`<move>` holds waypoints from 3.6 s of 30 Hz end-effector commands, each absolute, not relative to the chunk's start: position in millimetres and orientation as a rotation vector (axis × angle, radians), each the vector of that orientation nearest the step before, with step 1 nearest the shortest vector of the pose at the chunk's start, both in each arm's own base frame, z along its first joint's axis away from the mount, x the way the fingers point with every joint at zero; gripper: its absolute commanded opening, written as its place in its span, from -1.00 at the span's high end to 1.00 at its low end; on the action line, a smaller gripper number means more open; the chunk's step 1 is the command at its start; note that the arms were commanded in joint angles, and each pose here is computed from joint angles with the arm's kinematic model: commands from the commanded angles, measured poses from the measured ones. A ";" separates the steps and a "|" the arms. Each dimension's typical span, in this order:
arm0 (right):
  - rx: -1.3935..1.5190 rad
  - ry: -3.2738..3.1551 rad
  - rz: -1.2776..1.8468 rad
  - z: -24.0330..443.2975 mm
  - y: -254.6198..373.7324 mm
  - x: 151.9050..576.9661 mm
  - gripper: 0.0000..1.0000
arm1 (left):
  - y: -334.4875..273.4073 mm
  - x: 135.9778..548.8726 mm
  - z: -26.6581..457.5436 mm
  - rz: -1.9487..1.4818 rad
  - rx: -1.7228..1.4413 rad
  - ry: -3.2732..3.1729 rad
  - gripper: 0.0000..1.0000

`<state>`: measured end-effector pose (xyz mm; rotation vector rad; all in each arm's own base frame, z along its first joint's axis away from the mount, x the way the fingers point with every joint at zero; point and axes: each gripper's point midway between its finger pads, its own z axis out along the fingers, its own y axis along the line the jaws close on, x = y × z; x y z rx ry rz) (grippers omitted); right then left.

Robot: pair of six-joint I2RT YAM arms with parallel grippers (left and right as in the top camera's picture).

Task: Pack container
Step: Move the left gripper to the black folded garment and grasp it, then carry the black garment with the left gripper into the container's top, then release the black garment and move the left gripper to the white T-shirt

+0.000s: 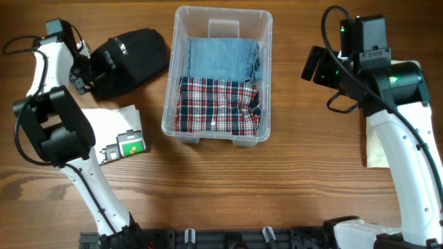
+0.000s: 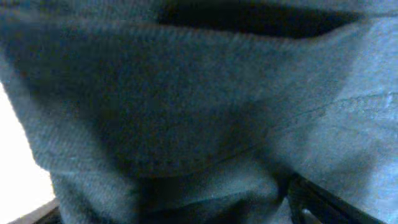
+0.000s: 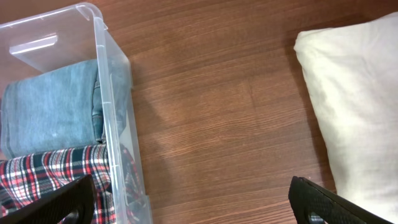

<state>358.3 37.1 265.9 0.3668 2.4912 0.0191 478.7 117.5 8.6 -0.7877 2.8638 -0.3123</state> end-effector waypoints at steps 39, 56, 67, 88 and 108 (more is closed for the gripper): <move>0.362 2.495 0.011 264.7 36.5 359.6 -0.99 | -205.7 438.1 361.6 -0.859 0.358 2.179 0.93; 0.362 2.495 0.011 264.7 36.5 359.6 -0.99 | -244.0 464.8 226.7 -0.837 0.504 2.447 0.92; 0.361 2.495 0.011 264.7 36.5 359.6 -1.00 | -217.7 491.2 154.2 -0.552 0.407 2.604 0.77; 0.362 2.495 0.011 264.7 36.5 359.6 -0.99 | -147.2 540.8 223.5 -0.048 0.059 2.347 -0.59; 0.362 2.495 0.011 264.7 36.5 359.6 -1.00 | -245.2 541.7 132.6 -0.284 0.092 2.459 0.64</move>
